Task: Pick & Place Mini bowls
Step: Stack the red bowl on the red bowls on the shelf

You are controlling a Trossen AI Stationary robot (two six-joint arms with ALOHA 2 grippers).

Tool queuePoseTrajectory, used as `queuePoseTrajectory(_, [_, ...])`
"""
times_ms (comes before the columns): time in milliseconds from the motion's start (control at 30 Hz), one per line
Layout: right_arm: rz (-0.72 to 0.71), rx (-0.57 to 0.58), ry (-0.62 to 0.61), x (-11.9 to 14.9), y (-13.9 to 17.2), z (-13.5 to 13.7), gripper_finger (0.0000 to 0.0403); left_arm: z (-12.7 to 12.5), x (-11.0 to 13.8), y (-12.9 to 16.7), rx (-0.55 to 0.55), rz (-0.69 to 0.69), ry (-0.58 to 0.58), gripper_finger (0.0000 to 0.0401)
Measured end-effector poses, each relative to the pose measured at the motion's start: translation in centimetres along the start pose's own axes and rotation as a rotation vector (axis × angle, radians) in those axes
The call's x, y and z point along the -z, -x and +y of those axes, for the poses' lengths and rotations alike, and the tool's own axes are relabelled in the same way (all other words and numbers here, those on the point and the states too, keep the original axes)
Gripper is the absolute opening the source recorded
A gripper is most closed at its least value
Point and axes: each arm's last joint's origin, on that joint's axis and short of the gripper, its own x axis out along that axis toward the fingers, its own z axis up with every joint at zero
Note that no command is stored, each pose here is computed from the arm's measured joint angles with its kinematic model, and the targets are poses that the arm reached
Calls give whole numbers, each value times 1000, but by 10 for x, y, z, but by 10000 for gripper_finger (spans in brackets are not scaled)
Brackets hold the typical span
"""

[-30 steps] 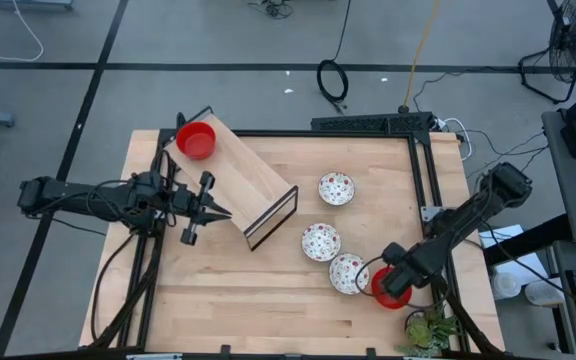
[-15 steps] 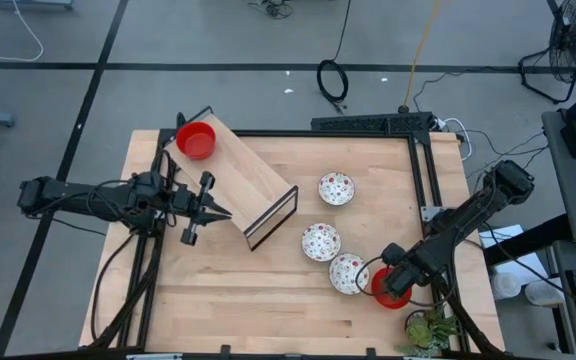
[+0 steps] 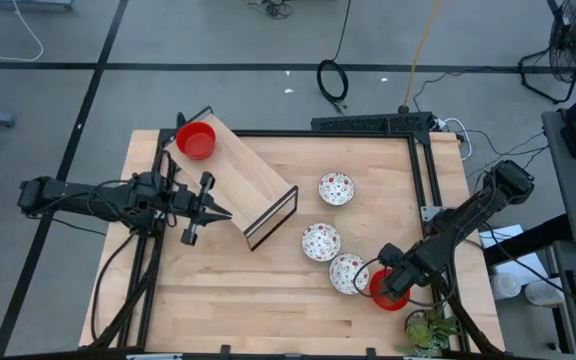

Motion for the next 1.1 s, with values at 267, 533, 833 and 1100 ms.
queuePoseTrajectory(267, [-58, 7, 123, -2, 0, 0, 192, 0, 0, 0, 0, 1, 1, 35])
queuePoseTrajectory(533, [-73, 15, 141, -2, 0, -1, 192, 0, 0, 0, 0, 1, 3, 35])
queuePoseTrajectory(833, [-23, 30, -11, 0, 0, -3, 192, 0, 1, 0, 0, 6, 4, 35])
queuePoseTrajectory(1100, [-22, 30, -2, 0, 0, -3, 186, 0, 1, 0, 1, 5, 3, 35])
